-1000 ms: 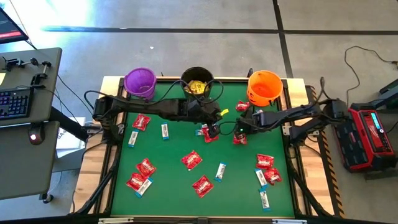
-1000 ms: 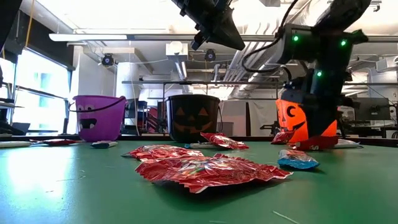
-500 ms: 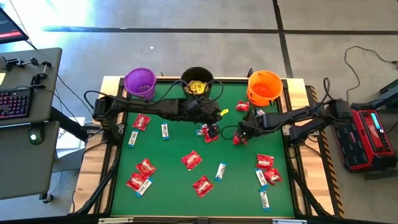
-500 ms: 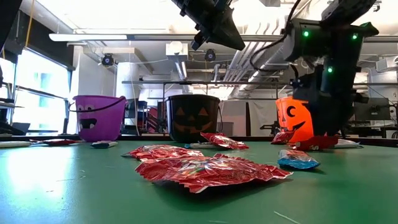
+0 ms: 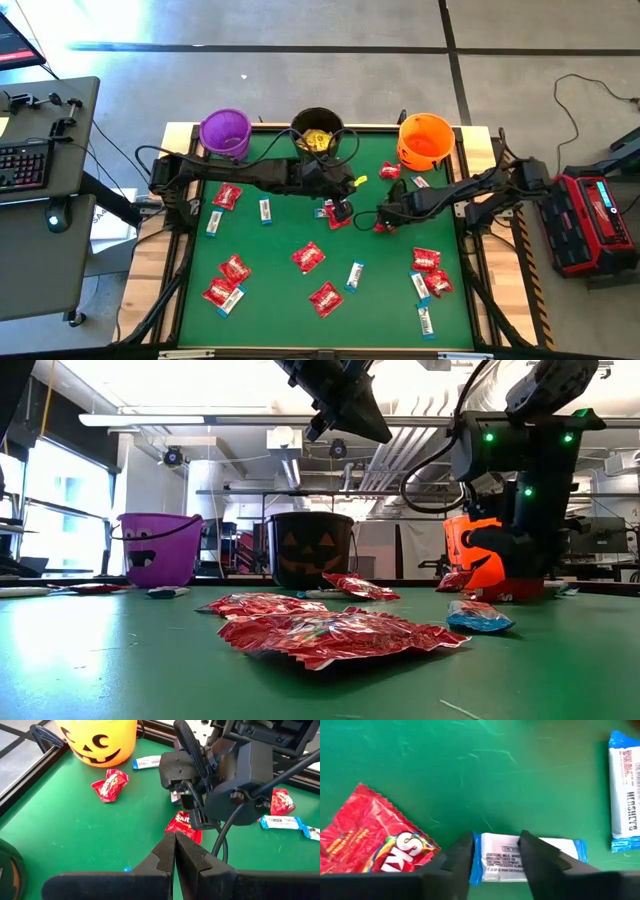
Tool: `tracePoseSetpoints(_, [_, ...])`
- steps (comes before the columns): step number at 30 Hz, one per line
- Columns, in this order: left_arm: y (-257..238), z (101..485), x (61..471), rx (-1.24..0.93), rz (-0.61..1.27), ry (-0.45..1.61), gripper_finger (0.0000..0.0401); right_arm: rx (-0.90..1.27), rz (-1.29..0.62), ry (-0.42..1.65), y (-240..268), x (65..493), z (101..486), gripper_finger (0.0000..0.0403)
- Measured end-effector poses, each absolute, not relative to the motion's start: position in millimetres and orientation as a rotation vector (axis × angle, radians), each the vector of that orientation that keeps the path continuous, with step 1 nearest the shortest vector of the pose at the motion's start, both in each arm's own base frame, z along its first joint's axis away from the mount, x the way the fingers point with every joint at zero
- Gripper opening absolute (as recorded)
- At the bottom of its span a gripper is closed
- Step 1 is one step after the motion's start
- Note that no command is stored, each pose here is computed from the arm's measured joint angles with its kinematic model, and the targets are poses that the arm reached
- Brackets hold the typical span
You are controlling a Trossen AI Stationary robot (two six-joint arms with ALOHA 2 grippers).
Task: Sort candy by brand, put in halloween buckets
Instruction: Put the blue chocolate bar into the orange bucket
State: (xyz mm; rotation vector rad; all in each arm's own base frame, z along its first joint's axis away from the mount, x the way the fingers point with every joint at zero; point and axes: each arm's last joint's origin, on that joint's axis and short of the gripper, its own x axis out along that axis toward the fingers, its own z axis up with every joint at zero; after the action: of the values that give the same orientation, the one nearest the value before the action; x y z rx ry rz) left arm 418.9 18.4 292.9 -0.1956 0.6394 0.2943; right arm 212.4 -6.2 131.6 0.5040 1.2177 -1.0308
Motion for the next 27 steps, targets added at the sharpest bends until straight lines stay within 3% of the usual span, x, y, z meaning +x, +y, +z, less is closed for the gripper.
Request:
tracePoseSetpoints(9, [18.4,290.4,416.8,-0.180,0.297,0.674,0.0003,0.514,-0.919,1.287,-4.0,219.8,138.9,0.0008])
tracePoseSetpoints(18, [18.4,292.8,413.5,-0.164,0.294,0.688,0.0003,0.480,-0.770,1.258,-4.4,252.4,185.3,0.0002])
tracePoseSetpoints(27, [17.7,334.3,389.9,-0.173,0.288,0.586,0.0003,0.431,-0.748,1.182,-37.6,259.4,241.6,0.0000])
